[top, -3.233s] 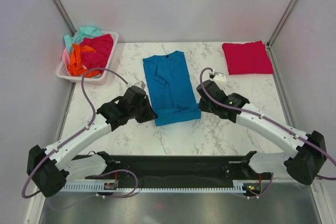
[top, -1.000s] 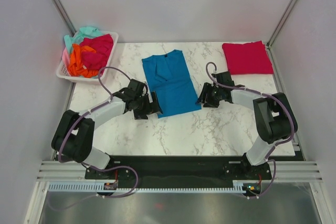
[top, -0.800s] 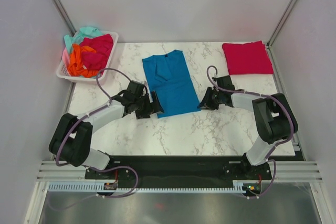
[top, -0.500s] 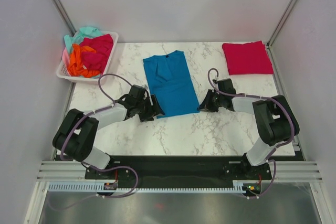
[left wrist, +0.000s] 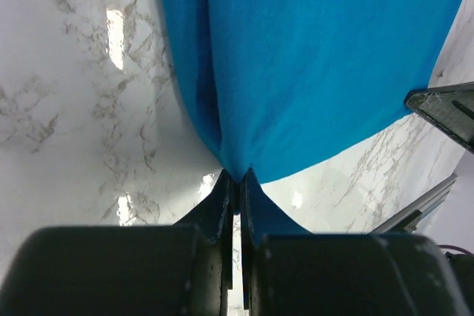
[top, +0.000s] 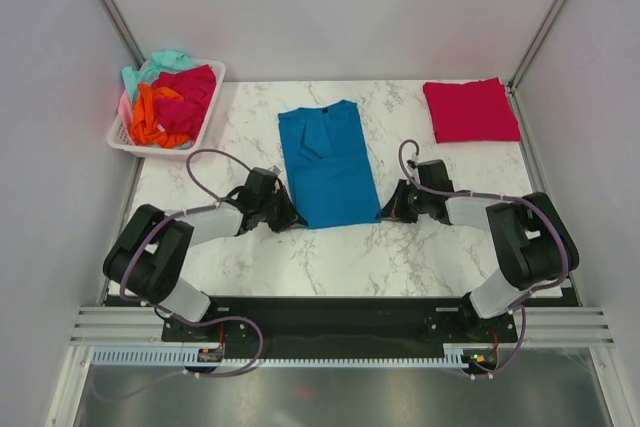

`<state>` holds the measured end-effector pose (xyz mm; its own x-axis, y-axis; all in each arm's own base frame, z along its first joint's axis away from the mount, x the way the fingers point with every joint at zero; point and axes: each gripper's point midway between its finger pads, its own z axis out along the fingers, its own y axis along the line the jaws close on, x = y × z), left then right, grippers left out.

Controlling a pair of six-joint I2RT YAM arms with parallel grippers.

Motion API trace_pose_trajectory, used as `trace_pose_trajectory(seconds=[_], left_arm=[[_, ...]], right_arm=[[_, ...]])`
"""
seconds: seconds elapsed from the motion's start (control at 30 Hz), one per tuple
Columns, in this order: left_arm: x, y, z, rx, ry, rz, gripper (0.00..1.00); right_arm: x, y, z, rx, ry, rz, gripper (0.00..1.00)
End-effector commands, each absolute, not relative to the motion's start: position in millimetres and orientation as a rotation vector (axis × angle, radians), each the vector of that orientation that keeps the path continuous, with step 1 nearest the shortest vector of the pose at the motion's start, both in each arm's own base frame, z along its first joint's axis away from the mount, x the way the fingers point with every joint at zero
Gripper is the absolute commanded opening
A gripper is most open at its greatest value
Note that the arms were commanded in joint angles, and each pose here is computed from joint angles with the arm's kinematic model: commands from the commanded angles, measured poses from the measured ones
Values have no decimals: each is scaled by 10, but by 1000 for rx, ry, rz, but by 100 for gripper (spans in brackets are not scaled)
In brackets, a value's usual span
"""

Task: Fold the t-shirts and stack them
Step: Fold the tshirt

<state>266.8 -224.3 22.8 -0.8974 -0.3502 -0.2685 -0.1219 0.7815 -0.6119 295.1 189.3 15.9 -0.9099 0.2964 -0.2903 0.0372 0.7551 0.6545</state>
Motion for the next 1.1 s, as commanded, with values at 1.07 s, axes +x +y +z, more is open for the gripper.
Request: trace_pose_trajectory(seconds=[1.07], left_arm=[[2005, -2052, 1960, -201, 2419, -939, 2]], right_arm=[[2621, 1816, 1871, 179, 2443, 654, 0]])
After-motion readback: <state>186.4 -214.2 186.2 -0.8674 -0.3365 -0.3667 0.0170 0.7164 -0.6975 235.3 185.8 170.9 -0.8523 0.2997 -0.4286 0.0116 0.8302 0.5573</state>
